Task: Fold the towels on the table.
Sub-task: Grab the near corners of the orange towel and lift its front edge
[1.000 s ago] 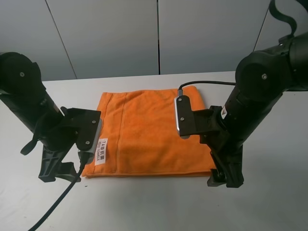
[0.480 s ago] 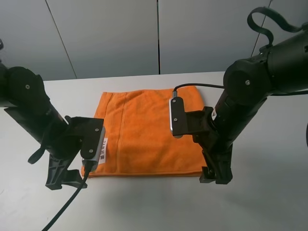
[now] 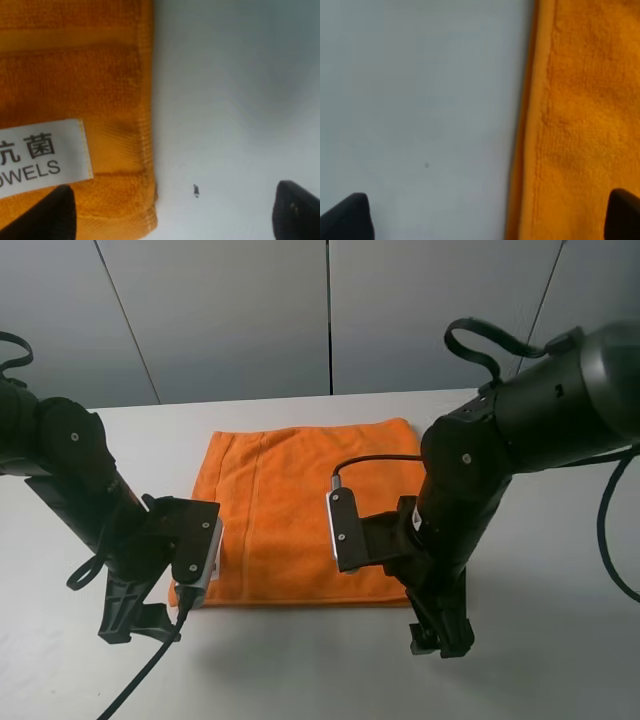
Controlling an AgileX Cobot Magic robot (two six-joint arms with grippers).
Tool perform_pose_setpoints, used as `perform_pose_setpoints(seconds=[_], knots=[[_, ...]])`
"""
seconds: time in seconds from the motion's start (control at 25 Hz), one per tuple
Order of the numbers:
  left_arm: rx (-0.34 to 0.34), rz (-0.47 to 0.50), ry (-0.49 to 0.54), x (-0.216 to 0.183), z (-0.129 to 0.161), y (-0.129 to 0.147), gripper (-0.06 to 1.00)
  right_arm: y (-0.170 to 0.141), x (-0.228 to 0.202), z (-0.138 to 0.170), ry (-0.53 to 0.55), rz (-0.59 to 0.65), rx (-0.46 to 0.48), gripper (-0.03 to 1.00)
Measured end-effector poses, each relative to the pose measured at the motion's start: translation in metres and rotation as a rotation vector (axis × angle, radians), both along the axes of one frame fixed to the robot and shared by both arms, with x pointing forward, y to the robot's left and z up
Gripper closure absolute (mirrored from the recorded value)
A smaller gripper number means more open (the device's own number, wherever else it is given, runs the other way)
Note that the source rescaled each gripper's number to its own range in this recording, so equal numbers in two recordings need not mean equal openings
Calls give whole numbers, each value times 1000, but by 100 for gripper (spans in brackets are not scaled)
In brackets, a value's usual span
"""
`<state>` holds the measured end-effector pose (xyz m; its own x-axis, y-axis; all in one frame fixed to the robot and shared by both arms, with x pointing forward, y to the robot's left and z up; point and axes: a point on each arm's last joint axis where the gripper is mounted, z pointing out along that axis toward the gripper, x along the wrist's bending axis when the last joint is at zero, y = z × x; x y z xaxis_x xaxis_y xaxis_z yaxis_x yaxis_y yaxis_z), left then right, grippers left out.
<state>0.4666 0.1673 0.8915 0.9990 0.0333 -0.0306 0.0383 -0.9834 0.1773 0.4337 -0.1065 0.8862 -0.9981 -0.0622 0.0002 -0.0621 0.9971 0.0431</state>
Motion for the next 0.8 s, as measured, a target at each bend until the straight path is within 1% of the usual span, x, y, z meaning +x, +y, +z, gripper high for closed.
perform_pose_setpoints(seconds=[0.12, 0.32, 0.44, 0.6, 0.8], knots=[[-1, 0, -11, 1, 0, 0, -5, -2, 3, -1, -27, 7, -29, -3], [0, -8, -34, 3, -1, 0, -5, -3, 4, -1, -38, -5, -37, -3], [11, -12, -31, 5, -7, 0, -5, -7, 8, -2, -38, -33, -38, -3], [26, -14, -20, 6, -18, -1, -5, -7, 9, -6, -36, -35, -39, -3], [35, -32, -23, 6, -21, -1, -5, -5, 10, -17, -15, -55, -43, -3]])
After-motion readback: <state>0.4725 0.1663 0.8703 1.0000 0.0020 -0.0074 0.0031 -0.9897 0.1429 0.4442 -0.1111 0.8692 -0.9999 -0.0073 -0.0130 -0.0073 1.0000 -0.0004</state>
